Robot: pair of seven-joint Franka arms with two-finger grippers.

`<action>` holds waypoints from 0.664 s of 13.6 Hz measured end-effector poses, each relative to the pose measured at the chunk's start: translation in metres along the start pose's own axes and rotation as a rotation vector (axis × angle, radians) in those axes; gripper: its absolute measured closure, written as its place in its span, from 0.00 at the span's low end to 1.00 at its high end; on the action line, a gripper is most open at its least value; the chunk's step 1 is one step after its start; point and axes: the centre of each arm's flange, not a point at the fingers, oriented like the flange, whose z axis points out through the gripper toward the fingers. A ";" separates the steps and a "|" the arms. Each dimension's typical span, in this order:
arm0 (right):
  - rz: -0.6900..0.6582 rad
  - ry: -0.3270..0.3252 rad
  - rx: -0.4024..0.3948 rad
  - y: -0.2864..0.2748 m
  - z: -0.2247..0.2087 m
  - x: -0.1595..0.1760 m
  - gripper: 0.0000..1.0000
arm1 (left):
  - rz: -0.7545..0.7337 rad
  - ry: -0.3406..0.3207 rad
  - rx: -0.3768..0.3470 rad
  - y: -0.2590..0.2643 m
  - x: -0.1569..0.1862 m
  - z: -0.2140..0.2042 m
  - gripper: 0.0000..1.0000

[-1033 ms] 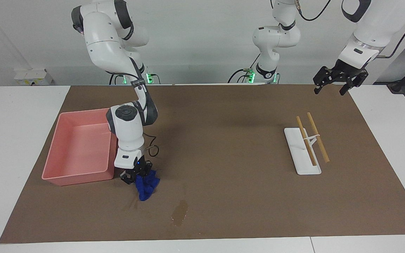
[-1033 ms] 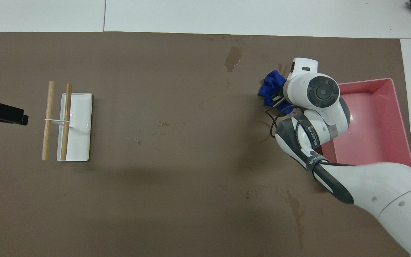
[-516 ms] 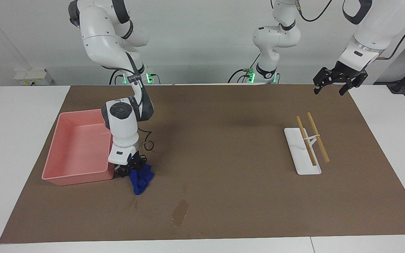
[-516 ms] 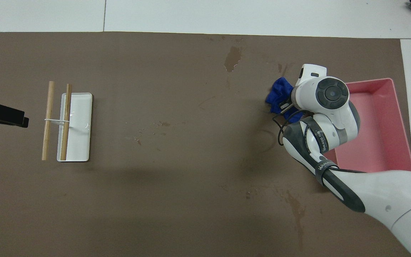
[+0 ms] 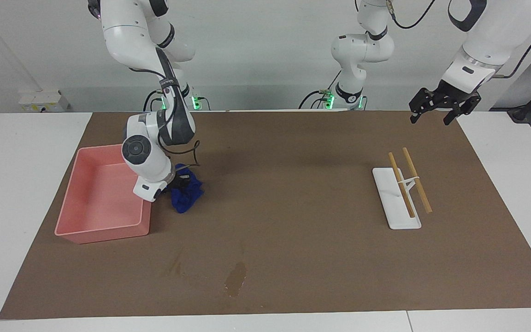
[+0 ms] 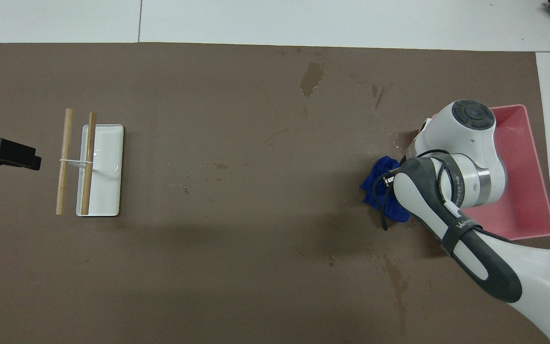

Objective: Wipe water with towel using both arms
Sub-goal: 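Move the towel with the right gripper over the pink bin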

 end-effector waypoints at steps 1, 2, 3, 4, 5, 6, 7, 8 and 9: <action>0.019 -0.015 0.024 0.003 0.003 -0.006 0.85 | -0.001 -0.002 0.000 -0.001 0.000 0.001 0.00; 0.030 -0.023 0.037 0.004 0.004 -0.012 0.85 | -0.001 -0.003 0.000 0.000 0.000 0.001 0.00; 0.032 -0.033 0.041 0.002 0.001 -0.017 0.85 | 0.000 -0.005 0.000 0.000 0.000 0.002 0.00; 0.033 -0.035 0.038 -0.001 -0.009 -0.022 0.85 | 0.002 -0.006 0.000 0.001 0.000 0.002 0.00; 0.038 -0.035 0.032 -0.006 -0.025 -0.029 0.85 | 0.002 -0.007 0.000 0.001 0.000 0.002 0.00; 0.042 -0.041 0.026 -0.011 -0.044 -0.037 0.85 | 0.001 -0.008 0.000 0.001 0.000 0.002 0.00; 0.046 -0.046 0.021 -0.016 -0.067 -0.044 0.85 | 0.000 -0.008 -0.001 0.000 0.000 0.003 0.00; 0.045 -0.043 0.016 -0.018 -0.091 -0.051 0.85 | 0.000 -0.009 -0.001 0.000 0.000 0.003 0.00; 0.044 -0.027 0.008 -0.020 -0.118 -0.057 0.85 | 0.000 -0.010 -0.001 0.000 0.000 0.003 0.00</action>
